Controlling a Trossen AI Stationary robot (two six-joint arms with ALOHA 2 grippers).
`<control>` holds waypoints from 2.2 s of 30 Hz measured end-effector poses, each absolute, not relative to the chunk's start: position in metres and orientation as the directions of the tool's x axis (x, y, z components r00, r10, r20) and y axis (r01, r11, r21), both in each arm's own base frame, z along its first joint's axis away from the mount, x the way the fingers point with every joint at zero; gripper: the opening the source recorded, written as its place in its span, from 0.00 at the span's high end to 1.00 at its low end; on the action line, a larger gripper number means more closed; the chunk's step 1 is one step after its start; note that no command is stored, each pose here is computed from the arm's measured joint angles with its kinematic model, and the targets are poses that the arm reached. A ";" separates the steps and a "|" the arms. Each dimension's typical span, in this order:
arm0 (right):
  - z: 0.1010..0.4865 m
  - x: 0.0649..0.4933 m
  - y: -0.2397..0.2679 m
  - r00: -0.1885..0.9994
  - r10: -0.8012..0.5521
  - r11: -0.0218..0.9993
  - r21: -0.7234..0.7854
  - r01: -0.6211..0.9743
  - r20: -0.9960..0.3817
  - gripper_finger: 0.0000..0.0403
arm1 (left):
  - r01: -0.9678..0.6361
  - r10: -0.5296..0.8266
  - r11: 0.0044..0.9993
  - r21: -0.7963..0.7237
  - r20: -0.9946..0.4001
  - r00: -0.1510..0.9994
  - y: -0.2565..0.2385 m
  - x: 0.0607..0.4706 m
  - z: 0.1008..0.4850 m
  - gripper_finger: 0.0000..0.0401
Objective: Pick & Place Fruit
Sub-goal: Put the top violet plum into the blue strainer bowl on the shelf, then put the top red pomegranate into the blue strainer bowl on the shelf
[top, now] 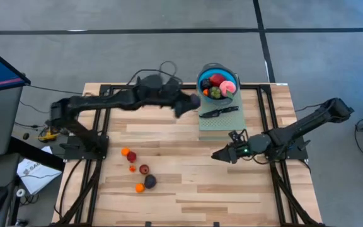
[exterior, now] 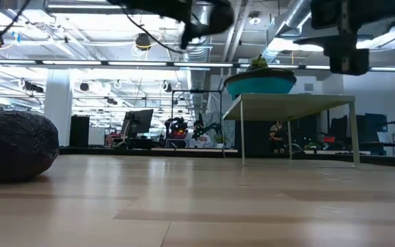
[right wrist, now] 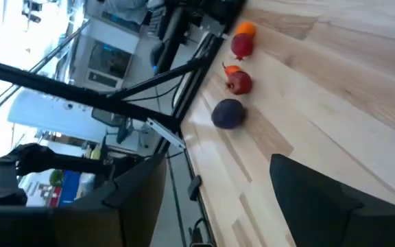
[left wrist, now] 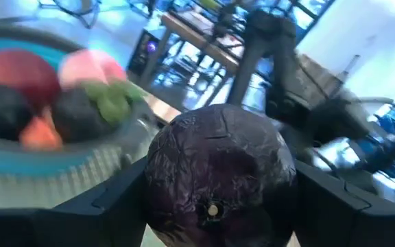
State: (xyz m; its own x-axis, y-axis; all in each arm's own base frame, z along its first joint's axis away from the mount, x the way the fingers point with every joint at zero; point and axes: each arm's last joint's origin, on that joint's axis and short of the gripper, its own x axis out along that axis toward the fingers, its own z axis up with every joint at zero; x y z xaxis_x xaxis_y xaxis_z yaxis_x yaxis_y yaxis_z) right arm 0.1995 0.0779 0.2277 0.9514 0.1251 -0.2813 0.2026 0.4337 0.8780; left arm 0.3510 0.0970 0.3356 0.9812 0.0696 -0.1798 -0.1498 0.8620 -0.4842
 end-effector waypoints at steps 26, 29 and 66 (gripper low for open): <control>0.230 0.185 0.061 0.940 -0.026 0.329 0.885 0.330 -0.341 0.37 | -0.392 0.366 0.837 -0.382 -0.143 0.920 0.220 0.426 0.282 0.31; 0.230 0.186 0.061 0.941 -0.028 0.299 0.895 0.330 -0.337 0.37 | -0.392 0.365 0.830 -0.396 -0.146 0.919 0.221 0.428 0.277 0.29; 0.229 0.191 0.040 0.928 -0.131 0.507 0.781 0.365 -0.349 0.37 | -0.281 0.243 0.957 -0.064 -0.346 0.906 0.117 0.304 0.418 0.26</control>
State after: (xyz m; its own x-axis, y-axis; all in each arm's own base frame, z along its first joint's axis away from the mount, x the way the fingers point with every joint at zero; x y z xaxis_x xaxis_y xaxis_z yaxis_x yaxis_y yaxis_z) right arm 0.1907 0.0401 0.2292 0.9280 -0.1307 -0.3489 0.3649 0.5075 0.7806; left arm 0.3041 0.1171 0.4184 0.9061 0.2433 -0.3462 -0.2814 0.9575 -0.0636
